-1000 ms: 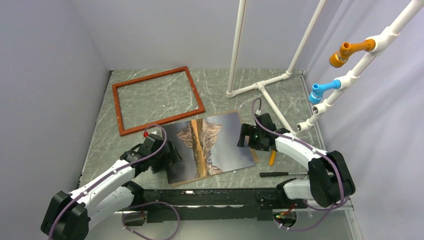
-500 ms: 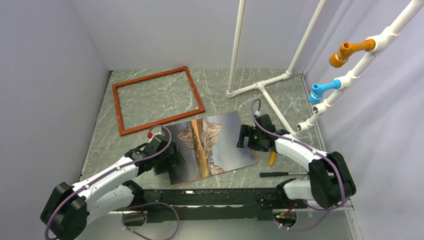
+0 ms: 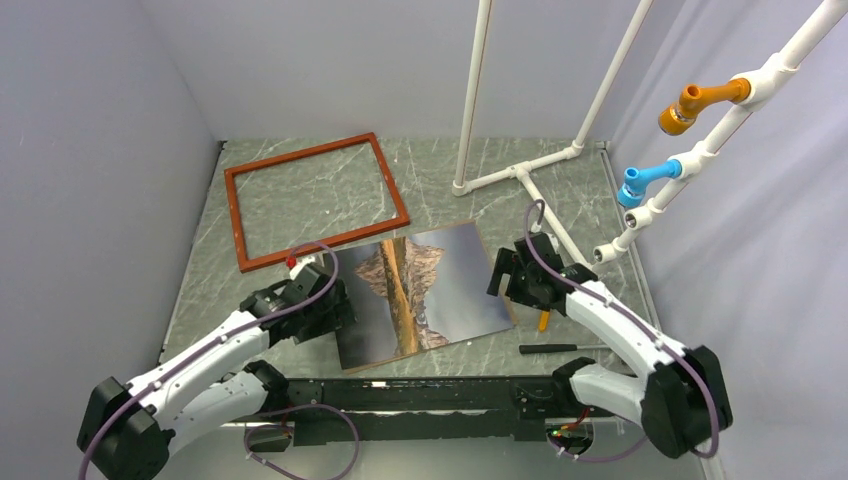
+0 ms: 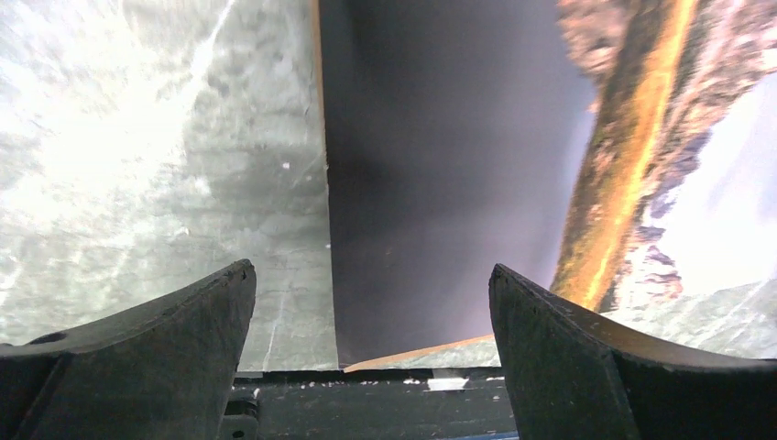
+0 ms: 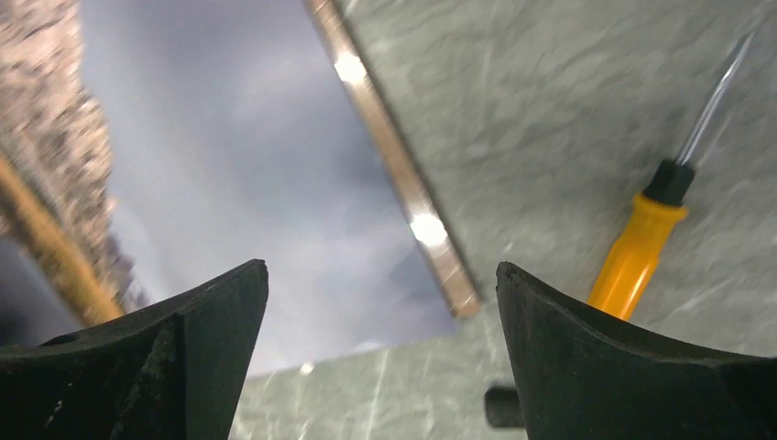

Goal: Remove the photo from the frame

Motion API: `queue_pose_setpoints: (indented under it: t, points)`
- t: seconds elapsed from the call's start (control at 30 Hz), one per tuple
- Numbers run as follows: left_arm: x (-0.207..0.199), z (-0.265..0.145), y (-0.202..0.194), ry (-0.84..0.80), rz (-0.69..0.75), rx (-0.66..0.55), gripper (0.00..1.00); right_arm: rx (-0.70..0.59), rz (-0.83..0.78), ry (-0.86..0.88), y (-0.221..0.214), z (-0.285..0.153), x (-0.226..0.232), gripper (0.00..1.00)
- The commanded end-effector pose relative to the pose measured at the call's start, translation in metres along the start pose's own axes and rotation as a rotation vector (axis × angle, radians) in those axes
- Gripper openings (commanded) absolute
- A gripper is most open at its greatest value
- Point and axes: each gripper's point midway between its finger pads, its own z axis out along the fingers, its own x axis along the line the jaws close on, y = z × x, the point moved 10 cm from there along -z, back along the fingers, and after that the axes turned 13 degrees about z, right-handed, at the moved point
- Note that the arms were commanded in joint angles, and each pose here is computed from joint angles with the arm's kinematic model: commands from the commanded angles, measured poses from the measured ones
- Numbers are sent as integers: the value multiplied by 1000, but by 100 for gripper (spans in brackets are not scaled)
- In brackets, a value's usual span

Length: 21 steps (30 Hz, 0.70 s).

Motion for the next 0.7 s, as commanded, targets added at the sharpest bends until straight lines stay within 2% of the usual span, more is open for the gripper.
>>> queue_pose_setpoints:
  t: [0.0,0.17,0.37,0.67]
  points:
    - [-2,-27,23,23,71,-131,100,75,39,61,-25,-31,1,99]
    - [-13,-42,39,-56,118,-197,99,187,3,79,-66,-38,2,100]
    - [-18,-53,48,-107,172,-259,99,164,-5,63,-90,-42,2,100]
    - [-20,-74,51,-236,246,-349,99,125,57,51,-103,-9,-5,100]
